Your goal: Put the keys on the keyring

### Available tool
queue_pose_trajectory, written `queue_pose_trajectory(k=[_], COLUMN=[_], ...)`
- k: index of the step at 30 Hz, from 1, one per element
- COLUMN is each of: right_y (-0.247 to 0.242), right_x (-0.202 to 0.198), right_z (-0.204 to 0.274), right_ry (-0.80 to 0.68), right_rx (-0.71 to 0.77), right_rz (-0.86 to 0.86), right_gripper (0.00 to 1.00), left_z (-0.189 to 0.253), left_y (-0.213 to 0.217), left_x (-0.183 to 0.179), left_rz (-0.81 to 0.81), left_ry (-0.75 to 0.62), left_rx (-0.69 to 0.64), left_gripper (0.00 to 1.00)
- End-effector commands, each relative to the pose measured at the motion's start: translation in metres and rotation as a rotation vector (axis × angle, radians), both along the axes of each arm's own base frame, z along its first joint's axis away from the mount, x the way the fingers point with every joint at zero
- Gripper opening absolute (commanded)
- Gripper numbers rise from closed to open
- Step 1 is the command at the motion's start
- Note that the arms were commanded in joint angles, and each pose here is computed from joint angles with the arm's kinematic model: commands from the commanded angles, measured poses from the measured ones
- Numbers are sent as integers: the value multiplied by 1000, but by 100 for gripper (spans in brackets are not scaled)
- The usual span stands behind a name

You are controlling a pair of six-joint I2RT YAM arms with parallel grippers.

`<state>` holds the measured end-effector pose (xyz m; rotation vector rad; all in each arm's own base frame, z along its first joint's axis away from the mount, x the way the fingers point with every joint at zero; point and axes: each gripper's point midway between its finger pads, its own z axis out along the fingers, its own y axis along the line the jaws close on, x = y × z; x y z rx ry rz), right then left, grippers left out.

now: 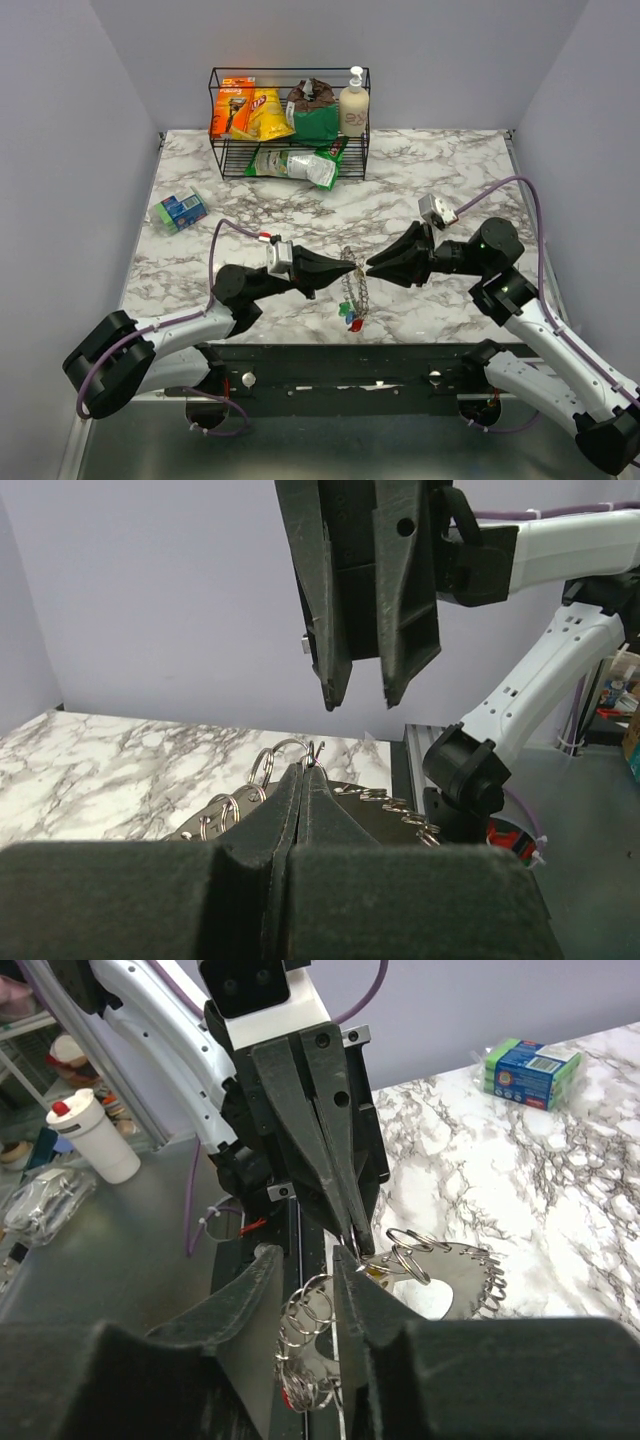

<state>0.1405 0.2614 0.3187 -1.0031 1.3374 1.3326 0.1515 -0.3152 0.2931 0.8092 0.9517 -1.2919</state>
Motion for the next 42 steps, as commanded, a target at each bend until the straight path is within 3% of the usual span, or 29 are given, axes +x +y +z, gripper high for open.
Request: queue_pose_trajectory(k=[1,21,26,29,32,36,42], right_y=[0,5,5,4,4,3,2], right_x=[6,14,11,13,14,14,7], right_z=[-5,-20,-21,-21,-22,-23,-18], right_ry=[-26,7,8,6,7,-4,-28], right_rx=[-2,-32,-28,-26,-27,-26,-13], right_rz=[-21,-7,9,-3,-17,-22,5], right_gripper=[32,32,22,21,29,52,56], left_z=[72,75,77,76,77,74,73], left_y=[22,20,19,18,18,17,17], left_x=[-25,-30,-31,-32,-32,-31,-30], left_rz=[-20,-58,-66,-70,-74,-70,-69], left_ry=[-234,-241,-244,-244,-245,-245,-241], left_rx=[-215,-206,-211,-208,-209,-199,-198], left_gripper=[0,0,0,0,0,0,0])
